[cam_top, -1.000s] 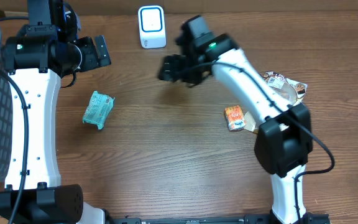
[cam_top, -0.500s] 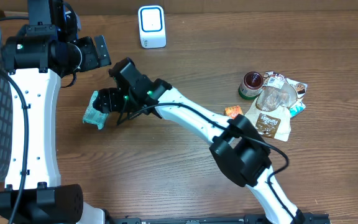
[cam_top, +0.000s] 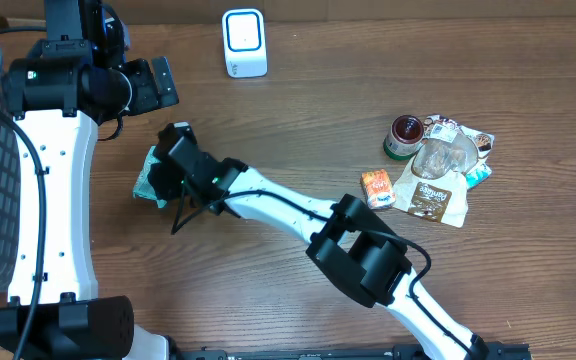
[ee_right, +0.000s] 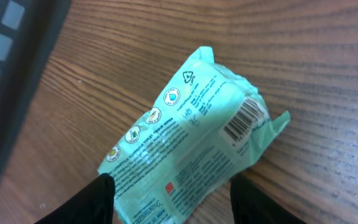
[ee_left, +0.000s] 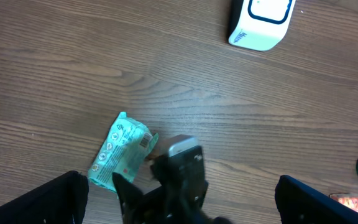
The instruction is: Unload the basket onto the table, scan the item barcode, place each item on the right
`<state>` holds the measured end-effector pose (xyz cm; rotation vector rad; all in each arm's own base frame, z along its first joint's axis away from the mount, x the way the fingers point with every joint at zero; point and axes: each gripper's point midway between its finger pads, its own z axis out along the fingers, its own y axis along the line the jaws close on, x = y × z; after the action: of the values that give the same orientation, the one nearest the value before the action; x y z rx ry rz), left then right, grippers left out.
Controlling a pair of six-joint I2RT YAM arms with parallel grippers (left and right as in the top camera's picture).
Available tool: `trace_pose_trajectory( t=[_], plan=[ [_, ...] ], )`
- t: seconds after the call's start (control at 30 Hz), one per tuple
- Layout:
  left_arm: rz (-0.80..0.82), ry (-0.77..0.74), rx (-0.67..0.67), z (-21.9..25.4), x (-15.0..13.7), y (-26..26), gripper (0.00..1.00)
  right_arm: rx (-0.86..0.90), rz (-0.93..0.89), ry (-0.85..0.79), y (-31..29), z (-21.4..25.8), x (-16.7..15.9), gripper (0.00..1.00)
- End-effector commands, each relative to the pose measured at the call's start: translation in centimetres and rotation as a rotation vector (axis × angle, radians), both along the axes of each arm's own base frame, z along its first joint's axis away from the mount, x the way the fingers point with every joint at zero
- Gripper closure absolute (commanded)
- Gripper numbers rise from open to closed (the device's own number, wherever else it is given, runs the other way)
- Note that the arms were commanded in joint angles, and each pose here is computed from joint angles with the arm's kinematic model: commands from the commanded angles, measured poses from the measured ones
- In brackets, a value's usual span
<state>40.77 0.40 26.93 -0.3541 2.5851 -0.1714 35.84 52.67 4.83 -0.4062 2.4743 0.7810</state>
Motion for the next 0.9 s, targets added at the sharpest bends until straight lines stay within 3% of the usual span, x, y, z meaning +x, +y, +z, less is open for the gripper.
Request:
trace_pose_trajectory(
  t=[0.0, 0.23, 0.5, 0.73, 0.87],
  plan=[
    [-0.005, 0.003, 0.009, -0.2, 0.1, 0.2, 0.0, -0.114, -0.021, -0.139, -0.3, -1.6, 0.6, 0.44],
    [-0.005, 0.003, 0.009, -0.2, 0.1, 0.2, 0.0, -0.149, -0.021, -0.133, -0.4, -3.6, 0.1, 0.5],
    [-0.005, 0.003, 0.009, -0.2, 0.1, 0.2, 0.0, -0.35, -0.039, -0.116, -4.2, -7.3, 0.1, 0.5],
    [-0.005, 0.003, 0.009, -0.2, 0.1, 0.2, 0.0, -0.647, 0.047, -0.086, -10.8, -5.9, 0.6, 0.49],
    [-0.005, 0.003, 0.009, -0.2, 0.1, 0.2, 0.01, -0.677, 0.019, -0.042, -13.5, -2.8, 1.4, 0.49]
  ],
)
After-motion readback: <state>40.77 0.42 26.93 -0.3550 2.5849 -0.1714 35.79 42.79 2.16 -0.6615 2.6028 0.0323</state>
